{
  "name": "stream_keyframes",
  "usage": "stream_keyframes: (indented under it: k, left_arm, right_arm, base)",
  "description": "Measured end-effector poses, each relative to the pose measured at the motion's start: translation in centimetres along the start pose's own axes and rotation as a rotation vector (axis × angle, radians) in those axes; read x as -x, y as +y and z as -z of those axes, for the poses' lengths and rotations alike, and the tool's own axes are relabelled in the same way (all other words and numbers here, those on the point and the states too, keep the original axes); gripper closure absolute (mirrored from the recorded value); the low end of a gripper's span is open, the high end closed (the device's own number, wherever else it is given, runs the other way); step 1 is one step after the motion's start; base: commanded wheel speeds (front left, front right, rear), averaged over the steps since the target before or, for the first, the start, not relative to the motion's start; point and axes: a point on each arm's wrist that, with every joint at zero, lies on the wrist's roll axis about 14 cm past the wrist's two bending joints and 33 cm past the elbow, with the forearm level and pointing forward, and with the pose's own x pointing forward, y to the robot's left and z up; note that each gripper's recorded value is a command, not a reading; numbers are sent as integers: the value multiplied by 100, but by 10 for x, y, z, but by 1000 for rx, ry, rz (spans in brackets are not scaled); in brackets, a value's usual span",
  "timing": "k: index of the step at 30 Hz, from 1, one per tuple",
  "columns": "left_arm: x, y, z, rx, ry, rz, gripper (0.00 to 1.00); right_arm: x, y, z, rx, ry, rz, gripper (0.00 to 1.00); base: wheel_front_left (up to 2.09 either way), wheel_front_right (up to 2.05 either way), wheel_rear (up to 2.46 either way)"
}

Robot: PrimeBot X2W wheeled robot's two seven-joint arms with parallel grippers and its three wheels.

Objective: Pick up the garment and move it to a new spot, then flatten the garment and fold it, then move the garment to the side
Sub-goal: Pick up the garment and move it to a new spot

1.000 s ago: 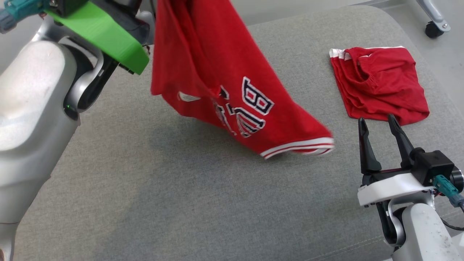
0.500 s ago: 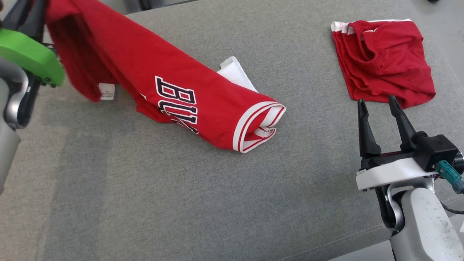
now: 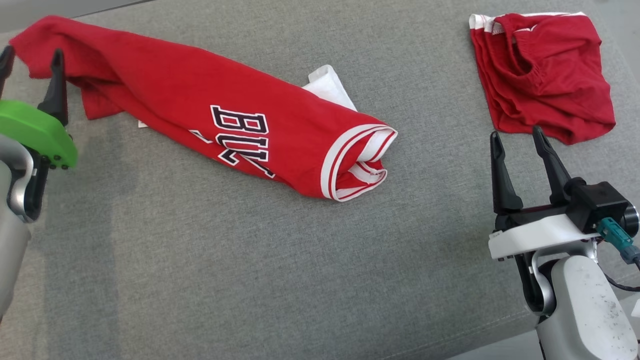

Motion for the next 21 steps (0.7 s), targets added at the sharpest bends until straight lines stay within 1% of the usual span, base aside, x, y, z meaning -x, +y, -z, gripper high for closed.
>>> stream_keyframes:
  k: [4,6,11,15,21]
  left_arm:
    - [16,0,0,29,-19,-6,0]
    - [24,-5,0,43,-27,3,0]
    - [52,-28,-14,89,-112,23,0]
    - [85,-46,-6,132,-136,19,0]
    - [131,-65,2,216,-173,-23,0]
  right_arm:
    - [-1,6,-6,0,-15,-17,0]
    - [0,9,-9,1,-22,-24,0]
    - [4,16,-14,13,-31,-45,0]
    - [9,23,-18,17,-36,-65,0]
    - [19,37,-19,12,-33,-104,0]
  base:
    - [0,0,0]
    - [0,0,0]
    - [0,0,0]
    - [0,0,0]
    - [0,0,0]
